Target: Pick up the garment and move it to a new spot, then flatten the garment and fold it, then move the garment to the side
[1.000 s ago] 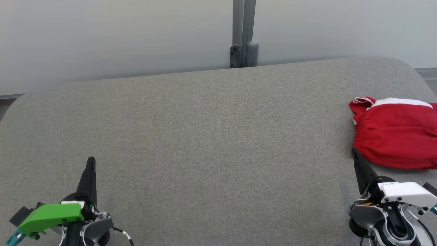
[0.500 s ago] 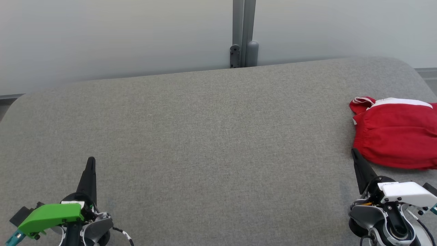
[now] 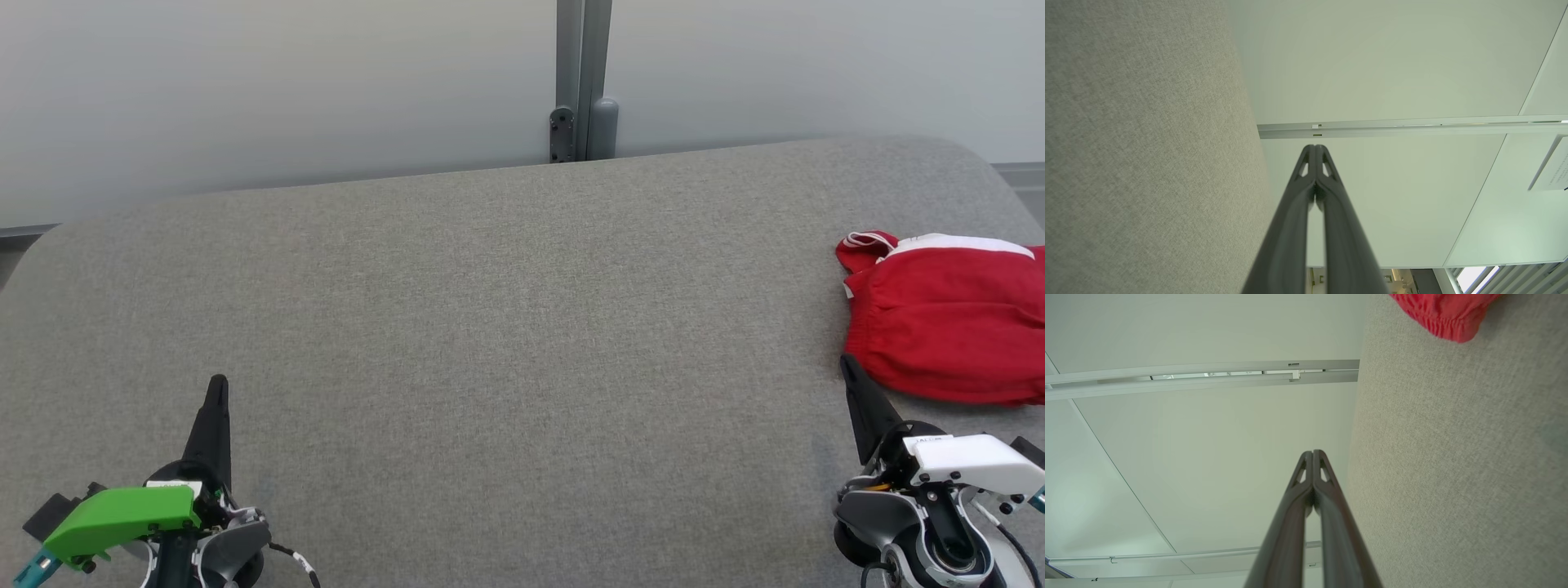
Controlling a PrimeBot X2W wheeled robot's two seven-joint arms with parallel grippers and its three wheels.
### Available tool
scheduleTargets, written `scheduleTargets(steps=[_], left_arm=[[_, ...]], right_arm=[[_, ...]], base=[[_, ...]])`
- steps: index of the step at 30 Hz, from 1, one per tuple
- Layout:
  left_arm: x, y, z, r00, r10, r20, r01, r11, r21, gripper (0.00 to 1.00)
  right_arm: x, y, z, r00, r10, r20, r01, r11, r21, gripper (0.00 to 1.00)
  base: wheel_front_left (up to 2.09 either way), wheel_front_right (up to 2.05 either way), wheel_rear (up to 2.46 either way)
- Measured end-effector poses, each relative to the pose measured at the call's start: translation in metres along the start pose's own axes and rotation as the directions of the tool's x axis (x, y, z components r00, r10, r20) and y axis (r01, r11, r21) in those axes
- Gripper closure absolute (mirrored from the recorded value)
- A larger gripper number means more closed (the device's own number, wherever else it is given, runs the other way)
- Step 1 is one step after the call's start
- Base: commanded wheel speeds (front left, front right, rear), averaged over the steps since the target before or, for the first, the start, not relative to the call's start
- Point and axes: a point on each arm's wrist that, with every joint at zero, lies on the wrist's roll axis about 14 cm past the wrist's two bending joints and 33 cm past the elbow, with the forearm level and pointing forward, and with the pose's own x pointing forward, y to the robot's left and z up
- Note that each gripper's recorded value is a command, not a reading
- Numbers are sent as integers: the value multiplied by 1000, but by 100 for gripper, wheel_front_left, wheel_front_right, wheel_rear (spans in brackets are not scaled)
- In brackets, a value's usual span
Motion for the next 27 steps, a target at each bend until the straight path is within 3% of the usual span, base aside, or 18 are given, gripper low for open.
scheduleTargets(steps=[27], left_arm=[[0, 0, 0, 1000, 0, 0, 0, 1000, 0, 100]], right_arm=[[0, 0, 0, 1000, 0, 2, 0, 1000, 2, 100]], base=[[0, 0, 0]])
